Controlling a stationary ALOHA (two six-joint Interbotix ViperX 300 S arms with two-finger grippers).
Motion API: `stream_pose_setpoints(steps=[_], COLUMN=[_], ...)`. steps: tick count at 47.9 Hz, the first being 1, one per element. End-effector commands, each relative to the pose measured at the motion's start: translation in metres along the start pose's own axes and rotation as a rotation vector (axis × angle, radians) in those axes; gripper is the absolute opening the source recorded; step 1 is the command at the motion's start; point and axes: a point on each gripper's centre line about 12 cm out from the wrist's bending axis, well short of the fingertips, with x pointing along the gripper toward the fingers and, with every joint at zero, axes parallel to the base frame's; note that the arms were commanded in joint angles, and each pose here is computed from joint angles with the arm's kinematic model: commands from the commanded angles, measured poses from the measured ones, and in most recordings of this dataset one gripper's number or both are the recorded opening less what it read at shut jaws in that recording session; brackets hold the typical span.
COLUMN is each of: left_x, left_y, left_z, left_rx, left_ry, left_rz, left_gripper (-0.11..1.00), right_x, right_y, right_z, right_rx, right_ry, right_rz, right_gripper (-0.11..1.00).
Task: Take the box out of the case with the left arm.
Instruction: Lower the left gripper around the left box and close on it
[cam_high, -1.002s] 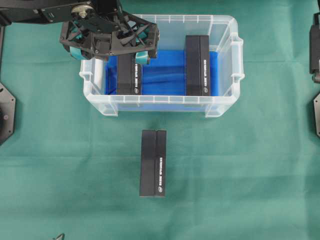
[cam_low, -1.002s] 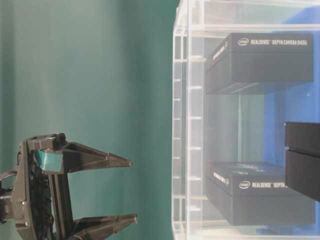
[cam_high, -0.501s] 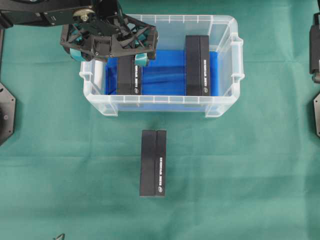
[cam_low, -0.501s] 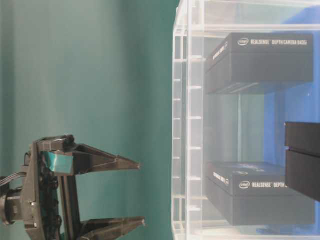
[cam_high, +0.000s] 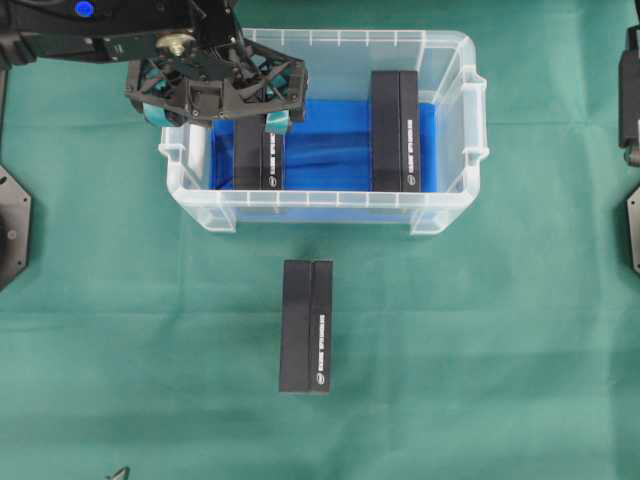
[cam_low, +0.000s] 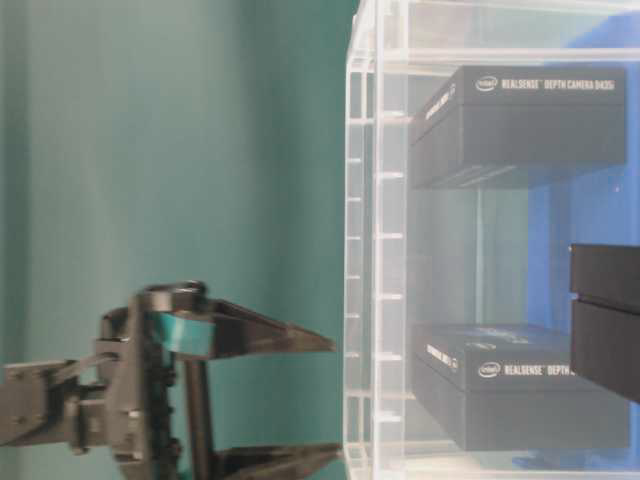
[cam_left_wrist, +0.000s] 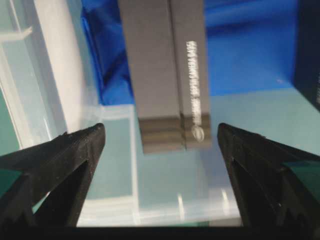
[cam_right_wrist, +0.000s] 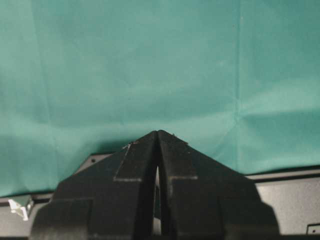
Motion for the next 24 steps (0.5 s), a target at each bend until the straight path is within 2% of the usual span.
stream_pose_setpoints(steps=[1, 10, 24], left_x=[-0.005, 0.013, 0.040], left_y=[0.001, 0.001, -0.004], left_z=[0.005, 0.008, 0.007], left_rx=[-0.009, -0.013, -0.006], left_ry=[-0.020, -0.032, -0.025], left_rz=[-0.040, -0.079, -0.062], left_gripper=[0.96, 0.96, 0.96], right_x=[-0.002, -0.002, -0.003], right_y=[0.000, 0.000, 0.000], right_z=[0.002, 0.002, 0.001], right_rx=[0.002, 0.002, 0.004], right_ry=[-0.012, -0.012, -0.013], right_rz=[0.002, 0.002, 0.004], right_gripper=[0.01, 0.01, 0.01])
